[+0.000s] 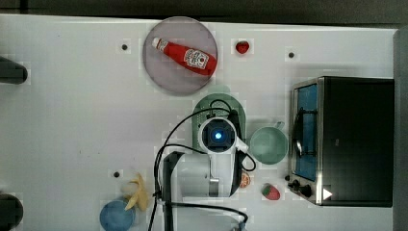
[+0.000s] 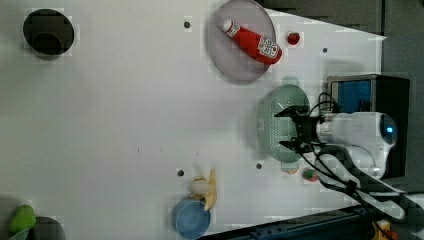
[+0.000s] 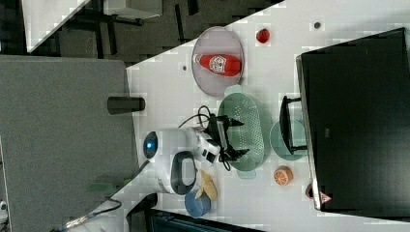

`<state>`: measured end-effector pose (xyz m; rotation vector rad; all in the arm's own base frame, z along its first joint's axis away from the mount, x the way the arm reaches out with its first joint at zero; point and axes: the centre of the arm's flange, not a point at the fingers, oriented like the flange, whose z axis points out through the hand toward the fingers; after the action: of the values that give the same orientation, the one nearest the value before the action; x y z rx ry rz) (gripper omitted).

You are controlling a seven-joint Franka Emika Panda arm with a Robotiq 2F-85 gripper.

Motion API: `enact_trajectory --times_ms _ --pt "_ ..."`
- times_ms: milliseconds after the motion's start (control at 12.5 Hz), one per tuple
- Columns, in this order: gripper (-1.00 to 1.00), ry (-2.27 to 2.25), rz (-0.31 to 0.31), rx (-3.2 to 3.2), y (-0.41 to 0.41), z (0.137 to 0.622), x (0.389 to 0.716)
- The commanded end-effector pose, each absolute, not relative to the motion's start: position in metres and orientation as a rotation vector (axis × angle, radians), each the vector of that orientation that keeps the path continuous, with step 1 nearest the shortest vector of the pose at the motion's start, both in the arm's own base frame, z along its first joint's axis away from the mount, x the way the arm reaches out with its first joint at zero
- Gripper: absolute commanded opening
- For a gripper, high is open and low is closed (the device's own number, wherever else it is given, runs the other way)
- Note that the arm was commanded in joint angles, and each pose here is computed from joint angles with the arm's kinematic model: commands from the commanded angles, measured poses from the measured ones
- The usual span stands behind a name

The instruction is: Drag strainer right to left.

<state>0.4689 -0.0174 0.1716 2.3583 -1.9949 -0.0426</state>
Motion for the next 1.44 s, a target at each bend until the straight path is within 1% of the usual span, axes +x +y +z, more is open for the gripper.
enact_trajectory --times_ms 80,320,720,1440 --pt "1.0 -2.095 -0.067 2.254 0.006 0.159 0.462" --pt "1.0 -2.056 -0.062 2.313 0.03 0.145 0.461" --pt "1.0 -2.07 -0.074 2.303 0.061 0.143 0.459" --pt "1.0 -2.185 -0.084 2.216 0.175 0.143 0.45"
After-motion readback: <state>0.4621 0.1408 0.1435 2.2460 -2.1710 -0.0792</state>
